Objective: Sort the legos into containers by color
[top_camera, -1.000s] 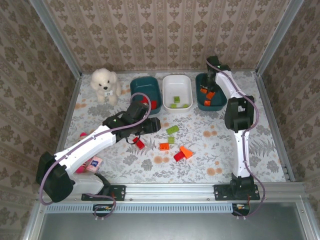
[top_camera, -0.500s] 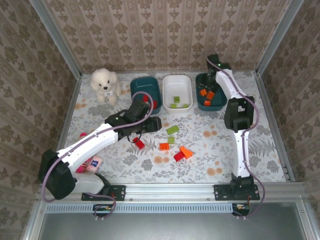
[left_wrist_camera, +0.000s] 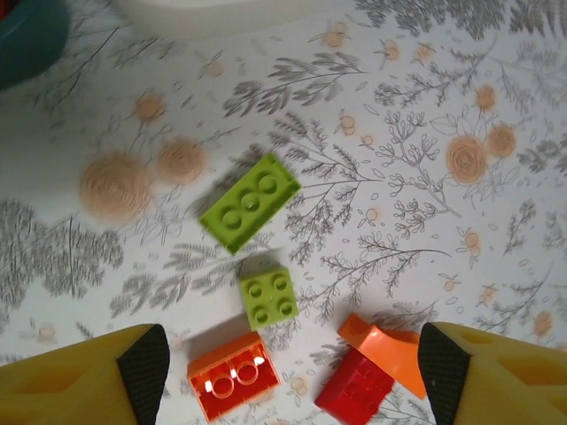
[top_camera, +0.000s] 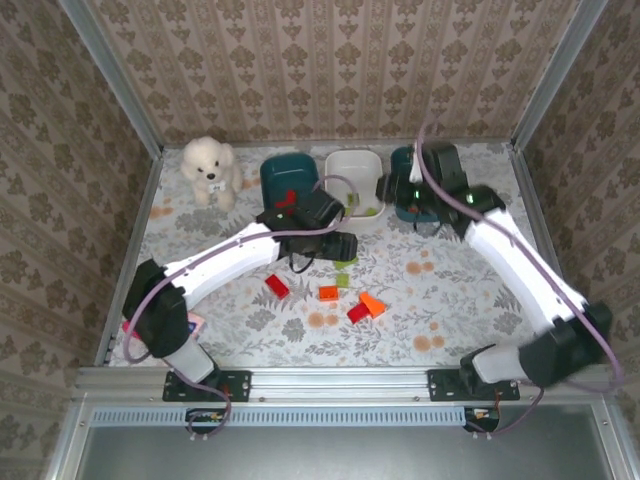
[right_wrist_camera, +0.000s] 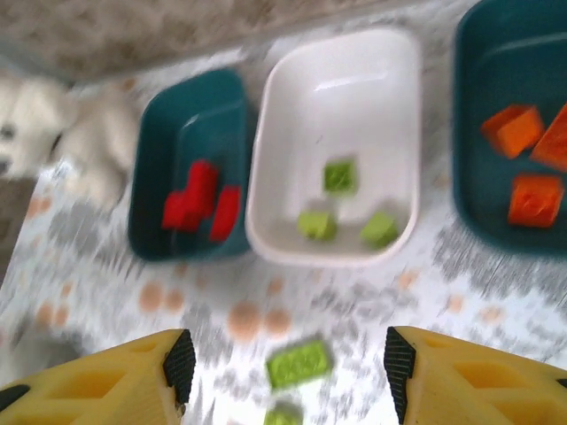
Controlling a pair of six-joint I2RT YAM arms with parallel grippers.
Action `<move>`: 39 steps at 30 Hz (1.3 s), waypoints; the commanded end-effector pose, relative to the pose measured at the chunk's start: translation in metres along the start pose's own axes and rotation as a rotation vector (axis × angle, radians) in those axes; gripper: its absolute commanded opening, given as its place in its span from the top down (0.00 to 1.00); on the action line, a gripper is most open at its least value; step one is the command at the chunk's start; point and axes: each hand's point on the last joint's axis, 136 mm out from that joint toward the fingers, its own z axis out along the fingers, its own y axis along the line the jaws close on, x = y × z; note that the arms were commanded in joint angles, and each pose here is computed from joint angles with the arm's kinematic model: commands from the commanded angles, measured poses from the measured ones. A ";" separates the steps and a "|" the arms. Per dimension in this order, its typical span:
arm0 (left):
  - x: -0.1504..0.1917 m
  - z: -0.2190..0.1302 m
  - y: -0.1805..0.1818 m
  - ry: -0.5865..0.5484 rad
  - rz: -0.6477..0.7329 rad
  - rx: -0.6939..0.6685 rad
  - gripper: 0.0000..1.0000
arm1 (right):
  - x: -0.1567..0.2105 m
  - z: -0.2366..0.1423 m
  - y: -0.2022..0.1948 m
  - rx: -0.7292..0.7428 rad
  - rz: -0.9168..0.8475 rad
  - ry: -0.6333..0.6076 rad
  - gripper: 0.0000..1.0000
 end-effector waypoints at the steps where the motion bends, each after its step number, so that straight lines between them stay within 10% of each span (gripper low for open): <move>1: 0.009 0.017 0.002 0.105 0.275 -0.039 0.23 | 0.045 -0.030 -0.004 -0.050 0.013 0.008 0.38; 12: 0.014 0.079 0.014 0.240 0.576 -0.103 0.27 | 0.140 -0.133 -0.019 -0.251 0.188 0.015 0.26; 31: 0.019 0.130 0.032 0.340 0.510 -0.137 0.24 | 0.145 -0.143 -0.019 -0.247 0.205 0.034 0.26; 39: 0.032 0.137 0.031 0.407 0.478 -0.090 0.51 | 0.143 -0.137 -0.019 -0.244 0.205 0.038 0.26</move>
